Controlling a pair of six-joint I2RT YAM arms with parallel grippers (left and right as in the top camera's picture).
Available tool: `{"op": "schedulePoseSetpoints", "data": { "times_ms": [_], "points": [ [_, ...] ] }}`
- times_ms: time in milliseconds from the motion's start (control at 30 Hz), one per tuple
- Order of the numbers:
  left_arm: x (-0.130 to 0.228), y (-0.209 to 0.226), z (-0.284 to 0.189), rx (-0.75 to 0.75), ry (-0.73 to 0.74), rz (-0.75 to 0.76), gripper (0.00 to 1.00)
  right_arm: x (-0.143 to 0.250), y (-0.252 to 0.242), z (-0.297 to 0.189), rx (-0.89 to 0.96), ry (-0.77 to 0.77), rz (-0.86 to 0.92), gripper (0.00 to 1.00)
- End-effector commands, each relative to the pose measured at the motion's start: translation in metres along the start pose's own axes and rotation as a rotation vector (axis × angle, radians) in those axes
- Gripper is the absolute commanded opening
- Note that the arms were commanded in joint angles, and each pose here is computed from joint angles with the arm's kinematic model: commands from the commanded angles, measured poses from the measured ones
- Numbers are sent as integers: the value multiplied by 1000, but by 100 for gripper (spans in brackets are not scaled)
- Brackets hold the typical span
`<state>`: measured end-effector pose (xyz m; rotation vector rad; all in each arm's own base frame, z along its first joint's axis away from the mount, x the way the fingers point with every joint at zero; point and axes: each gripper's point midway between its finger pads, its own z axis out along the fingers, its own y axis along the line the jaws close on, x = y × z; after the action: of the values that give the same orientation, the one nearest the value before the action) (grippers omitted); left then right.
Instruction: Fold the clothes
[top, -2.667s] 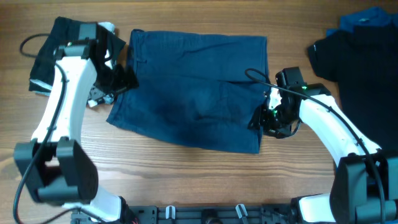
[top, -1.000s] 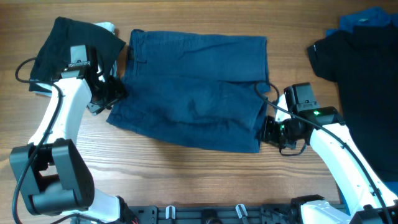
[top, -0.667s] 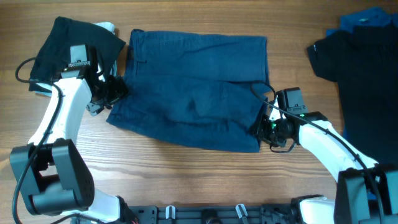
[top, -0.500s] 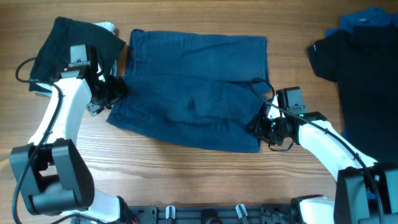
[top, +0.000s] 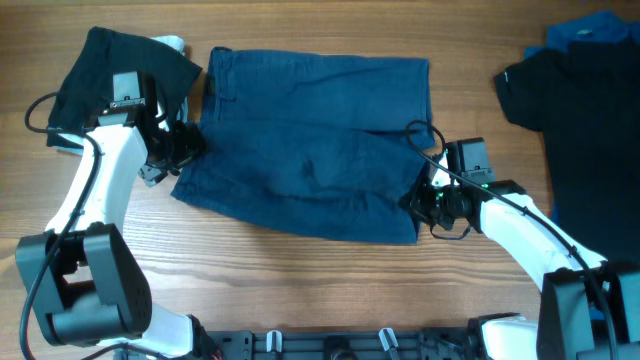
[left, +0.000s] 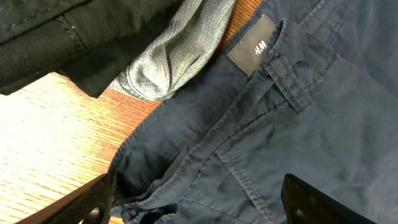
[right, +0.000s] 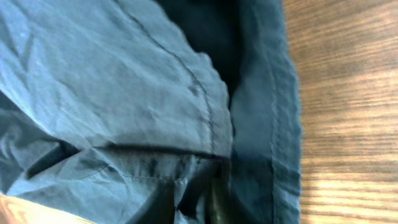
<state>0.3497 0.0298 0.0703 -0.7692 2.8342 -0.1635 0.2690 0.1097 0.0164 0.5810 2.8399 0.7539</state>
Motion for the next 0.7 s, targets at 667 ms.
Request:
{"op": "schedulePoseSetpoints", "data": {
  "times_ms": [667],
  "points": [
    [4,0,-3,12,10,-3,84,90,-29,-30,73,278,-15,4]
  ]
}}
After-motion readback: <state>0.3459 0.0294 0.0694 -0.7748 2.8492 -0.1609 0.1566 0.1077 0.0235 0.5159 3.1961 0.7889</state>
